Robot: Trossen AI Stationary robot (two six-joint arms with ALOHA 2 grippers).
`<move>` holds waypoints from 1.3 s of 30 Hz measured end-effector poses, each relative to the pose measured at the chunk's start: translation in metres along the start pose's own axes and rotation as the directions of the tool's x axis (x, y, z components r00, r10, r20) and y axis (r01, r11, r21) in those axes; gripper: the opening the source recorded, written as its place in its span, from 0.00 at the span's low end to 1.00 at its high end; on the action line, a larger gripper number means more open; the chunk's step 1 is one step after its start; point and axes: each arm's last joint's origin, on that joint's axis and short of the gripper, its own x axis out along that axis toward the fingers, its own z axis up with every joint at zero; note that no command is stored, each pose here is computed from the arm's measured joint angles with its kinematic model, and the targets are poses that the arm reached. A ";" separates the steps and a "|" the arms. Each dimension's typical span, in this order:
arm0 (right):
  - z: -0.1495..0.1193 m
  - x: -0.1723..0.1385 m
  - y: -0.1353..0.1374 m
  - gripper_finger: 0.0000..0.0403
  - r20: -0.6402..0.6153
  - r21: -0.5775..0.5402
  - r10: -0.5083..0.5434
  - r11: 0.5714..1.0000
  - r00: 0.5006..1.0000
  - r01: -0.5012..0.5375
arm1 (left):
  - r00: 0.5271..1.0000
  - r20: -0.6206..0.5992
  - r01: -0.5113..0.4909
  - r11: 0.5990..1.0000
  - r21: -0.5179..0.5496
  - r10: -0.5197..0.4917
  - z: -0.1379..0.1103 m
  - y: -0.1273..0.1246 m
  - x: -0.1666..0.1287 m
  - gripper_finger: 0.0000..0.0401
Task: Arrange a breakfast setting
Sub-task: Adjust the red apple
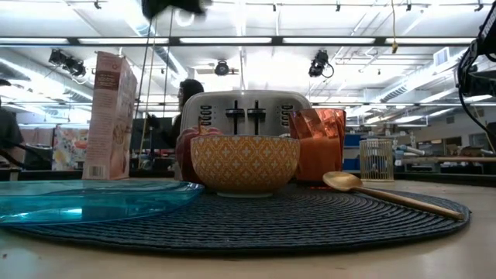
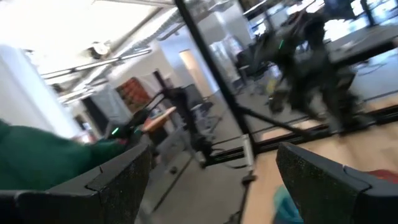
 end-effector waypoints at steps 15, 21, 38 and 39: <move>0.008 -0.001 -0.002 0.87 0.100 -0.016 -0.141 0.990 0.985 0.143 | 0.971 -0.189 -0.068 0.931 0.358 0.144 -0.057 -0.008 0.075 0.35; 0.008 -0.001 -0.002 0.87 0.102 -0.021 -0.141 0.989 0.985 0.144 | 0.956 -0.244 -0.049 0.913 0.406 0.160 -0.064 -0.006 0.089 0.35; 0.008 -0.001 -0.002 0.87 0.105 -0.008 -0.139 0.990 0.985 0.140 | 0.928 -0.293 -0.093 0.904 0.417 0.230 -0.069 0.007 0.107 0.35; 0.008 -0.001 -0.002 0.87 0.105 -0.008 -0.138 0.990 0.985 0.140 | 0.928 -0.288 -0.102 0.905 0.413 0.236 -0.069 0.007 0.107 0.35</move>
